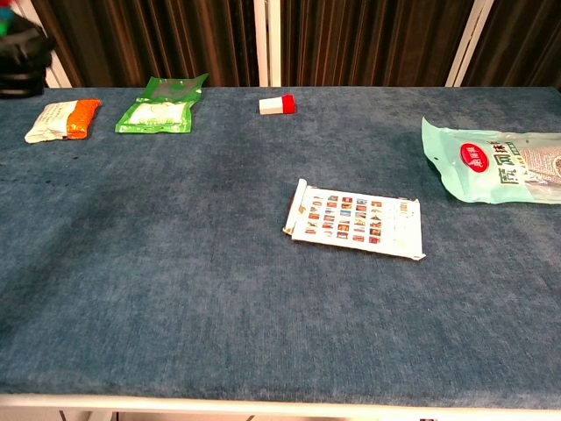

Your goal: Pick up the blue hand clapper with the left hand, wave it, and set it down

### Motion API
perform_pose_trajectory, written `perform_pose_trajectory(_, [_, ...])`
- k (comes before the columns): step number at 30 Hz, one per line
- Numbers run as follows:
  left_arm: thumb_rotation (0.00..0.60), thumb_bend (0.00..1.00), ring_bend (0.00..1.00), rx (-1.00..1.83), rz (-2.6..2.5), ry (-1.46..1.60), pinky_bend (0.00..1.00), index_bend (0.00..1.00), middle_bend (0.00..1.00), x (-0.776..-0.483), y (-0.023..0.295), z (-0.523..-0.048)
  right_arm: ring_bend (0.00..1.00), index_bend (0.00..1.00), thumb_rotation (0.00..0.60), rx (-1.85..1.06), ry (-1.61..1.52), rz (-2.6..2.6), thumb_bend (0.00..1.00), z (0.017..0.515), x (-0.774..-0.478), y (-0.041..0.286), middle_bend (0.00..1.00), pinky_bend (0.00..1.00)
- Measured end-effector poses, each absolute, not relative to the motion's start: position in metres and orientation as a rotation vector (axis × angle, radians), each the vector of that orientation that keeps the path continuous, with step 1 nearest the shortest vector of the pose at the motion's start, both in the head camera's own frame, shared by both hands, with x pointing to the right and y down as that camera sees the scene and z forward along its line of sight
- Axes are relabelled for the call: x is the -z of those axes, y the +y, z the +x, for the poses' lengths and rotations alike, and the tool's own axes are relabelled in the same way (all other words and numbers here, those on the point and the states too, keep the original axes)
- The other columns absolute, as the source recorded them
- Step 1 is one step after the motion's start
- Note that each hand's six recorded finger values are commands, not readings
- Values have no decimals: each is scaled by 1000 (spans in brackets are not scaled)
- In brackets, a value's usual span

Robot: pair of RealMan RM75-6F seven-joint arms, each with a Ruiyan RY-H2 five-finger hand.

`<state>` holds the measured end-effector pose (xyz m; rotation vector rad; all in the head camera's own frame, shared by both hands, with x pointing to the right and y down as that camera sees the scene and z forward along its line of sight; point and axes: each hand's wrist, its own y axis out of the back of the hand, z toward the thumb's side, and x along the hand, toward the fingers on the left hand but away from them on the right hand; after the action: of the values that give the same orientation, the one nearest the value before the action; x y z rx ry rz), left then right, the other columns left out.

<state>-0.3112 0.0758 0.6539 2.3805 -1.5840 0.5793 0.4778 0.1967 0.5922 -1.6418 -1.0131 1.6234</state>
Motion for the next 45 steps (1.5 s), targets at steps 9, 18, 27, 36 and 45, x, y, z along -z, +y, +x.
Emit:
perform_pose_trajectory(9, [600,655,1000,-3,1907,-1468,1000,1000,1000,-641,69,-318,0,0,600,-1624,-1011,-1641,211,477,-592,197,0,0])
perform_pose_trajectory(18, [600,660,1000,-235,2138,-1457,1000,1000,1000,-648,75,-315,0,0,600,-1631,-1013,-1643,211,479,-593,198,0,0])
perform_pose_trajectory(27, [600,660,1000,-1281,2955,-1366,1000,1000,1000,-671,89,-313,0,0,600,-1634,-1018,-1639,211,482,-593,198,0,0])
perform_pose_trajectory(36, [600,659,1000,-2285,3374,-789,1000,1000,1000,-694,104,-310,0,0,600,-1633,-1015,-1643,212,481,-594,199,0,0])
perform_pose_trajectory(45, [600,657,1000,-2079,3243,-1005,1000,1000,1000,-695,103,-307,0,0,600,-1634,-1013,-1644,212,480,-595,199,0,0])
